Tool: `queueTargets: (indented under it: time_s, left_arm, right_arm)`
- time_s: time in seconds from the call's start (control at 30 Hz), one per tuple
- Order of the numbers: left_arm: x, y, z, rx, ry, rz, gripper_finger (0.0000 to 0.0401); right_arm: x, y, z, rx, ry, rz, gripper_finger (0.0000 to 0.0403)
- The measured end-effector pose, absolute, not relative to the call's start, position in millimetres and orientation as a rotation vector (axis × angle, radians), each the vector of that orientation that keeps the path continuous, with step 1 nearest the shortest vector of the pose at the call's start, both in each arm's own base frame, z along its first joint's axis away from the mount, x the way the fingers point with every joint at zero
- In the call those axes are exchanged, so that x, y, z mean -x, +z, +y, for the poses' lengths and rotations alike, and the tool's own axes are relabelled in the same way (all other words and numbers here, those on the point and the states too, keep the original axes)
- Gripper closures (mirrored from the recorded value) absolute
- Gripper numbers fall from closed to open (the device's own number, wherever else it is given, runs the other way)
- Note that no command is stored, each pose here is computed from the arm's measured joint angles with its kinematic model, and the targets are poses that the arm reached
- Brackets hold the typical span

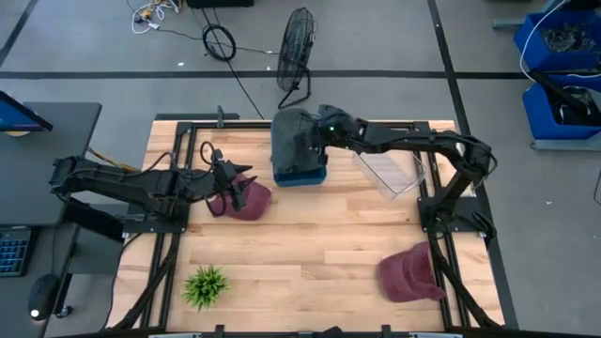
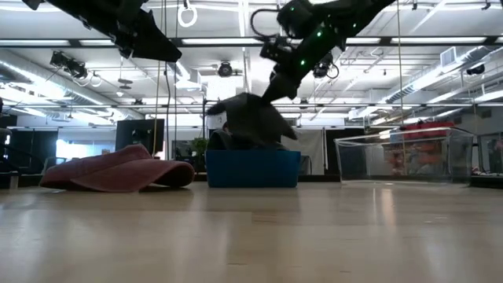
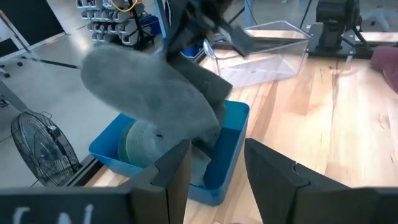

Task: Pick & Place hat
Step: Put the gray cap into the blue bin

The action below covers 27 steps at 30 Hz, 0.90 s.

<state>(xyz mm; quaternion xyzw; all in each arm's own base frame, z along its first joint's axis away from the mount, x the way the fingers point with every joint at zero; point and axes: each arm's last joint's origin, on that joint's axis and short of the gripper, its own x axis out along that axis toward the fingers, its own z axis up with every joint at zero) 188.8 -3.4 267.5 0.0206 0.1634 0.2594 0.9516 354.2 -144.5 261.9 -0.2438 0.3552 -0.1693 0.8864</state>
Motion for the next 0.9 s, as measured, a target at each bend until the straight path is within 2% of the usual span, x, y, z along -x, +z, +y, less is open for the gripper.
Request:
queueTargets:
  time_s: [0.2, 0.37, 0.53, 0.9]
  left_arm:
    - [-188, 266, -3, 0.084, 0.549, 0.308, 0.0247]
    - [-188, 267, -3, 0.190, 0.566, 0.277, 0.0247]
    - [-188, 267, -3, 0.232, 0.575, 0.263, 0.0247]
    - [-188, 267, -3, 0.358, 0.593, 0.225, 0.0247]
  right_arm:
    - [-364, 236, -150, 0.510, -0.327, 0.804, 0.0397]
    - [-367, 222, -151, 0.504, -0.312, 0.844, 0.0381]
    - [-367, 220, -151, 0.469, -0.319, 0.857, 0.0353]
    - [-360, 214, -149, 0.463, -0.320, 0.965, 0.0263]
